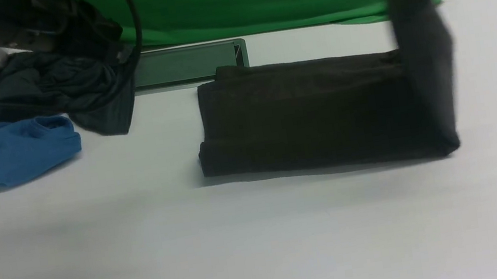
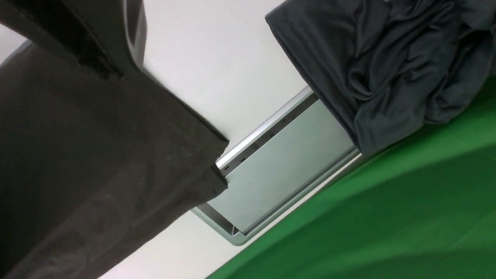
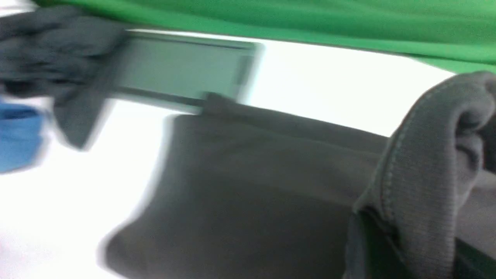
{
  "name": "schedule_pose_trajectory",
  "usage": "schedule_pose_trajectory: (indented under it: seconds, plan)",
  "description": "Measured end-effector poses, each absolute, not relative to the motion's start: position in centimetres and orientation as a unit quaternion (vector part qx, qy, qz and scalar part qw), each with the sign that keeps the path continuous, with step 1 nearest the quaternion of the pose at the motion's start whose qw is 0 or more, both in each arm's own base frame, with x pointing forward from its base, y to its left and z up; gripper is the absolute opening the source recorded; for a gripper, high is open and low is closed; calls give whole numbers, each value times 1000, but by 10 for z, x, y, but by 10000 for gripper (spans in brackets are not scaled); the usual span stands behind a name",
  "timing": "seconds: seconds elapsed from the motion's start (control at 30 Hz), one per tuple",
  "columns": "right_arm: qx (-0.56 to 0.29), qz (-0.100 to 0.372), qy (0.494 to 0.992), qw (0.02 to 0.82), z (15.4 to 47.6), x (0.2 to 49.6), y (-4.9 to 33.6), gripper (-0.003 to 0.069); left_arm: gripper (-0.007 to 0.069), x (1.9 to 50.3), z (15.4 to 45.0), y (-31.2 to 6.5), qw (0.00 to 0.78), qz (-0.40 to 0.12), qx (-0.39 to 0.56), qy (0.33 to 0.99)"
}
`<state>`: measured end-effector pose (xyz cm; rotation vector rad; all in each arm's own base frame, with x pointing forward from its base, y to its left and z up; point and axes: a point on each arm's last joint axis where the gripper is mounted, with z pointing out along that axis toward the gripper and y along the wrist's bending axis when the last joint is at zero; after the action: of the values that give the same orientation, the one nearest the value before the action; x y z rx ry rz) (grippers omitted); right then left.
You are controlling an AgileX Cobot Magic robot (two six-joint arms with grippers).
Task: Fold a long-sleeved shirt on a white desktop.
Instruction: 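Fold the right end of the dark garment over onto its left end with the right gripper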
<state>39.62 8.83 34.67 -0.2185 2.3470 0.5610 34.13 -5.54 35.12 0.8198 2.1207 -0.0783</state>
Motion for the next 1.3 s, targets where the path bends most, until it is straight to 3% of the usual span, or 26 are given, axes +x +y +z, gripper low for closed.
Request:
schedule_pose_trajectory:
  seconds: [0.13, 0.43, 0.8, 0.87, 1.03, 1.07, 1.1, 1.13, 1.27, 1.3]
  plan:
    - [-123, 251, 899, 338, 336, 411, 136, 94, 19, 341, 352, -57, 424, -43, 320, 846]
    - [-197, 280, 900, 271, 291, 435, 212, 94, 19, 341, 352, -58, 425, -48, 319, 846]
    - [-202, 306, 899, 238, 267, 440, 243, 108, 19, 341, 352, -58, 425, -50, 318, 846]
    - [-199, 309, 899, 238, 266, 439, 247, 130, 19, 341, 352, -58, 425, -50, 318, 846]
    - [-174, 331, 899, 229, 267, 435, 259, 381, 19, 341, 352, -58, 426, -51, 317, 846]
    - [-174, 331, 899, 229, 267, 435, 260, 391, 19, 341, 352, -58, 426, -51, 317, 846]
    - [-172, 335, 898, 229, 271, 434, 260, 467, 19, 341, 352, -58, 426, -51, 317, 846]
    - [-173, 336, 897, 230, 275, 434, 259, 494, 19, 341, 352, -58, 426, -51, 317, 846]
    - [-185, 338, 893, 235, 299, 431, 248, 518, 19, 341, 353, -59, 428, -57, 315, 845]
    - [-197, 323, 893, 244, 317, 428, 236, 472, 19, 341, 354, -60, 433, -65, 315, 842]
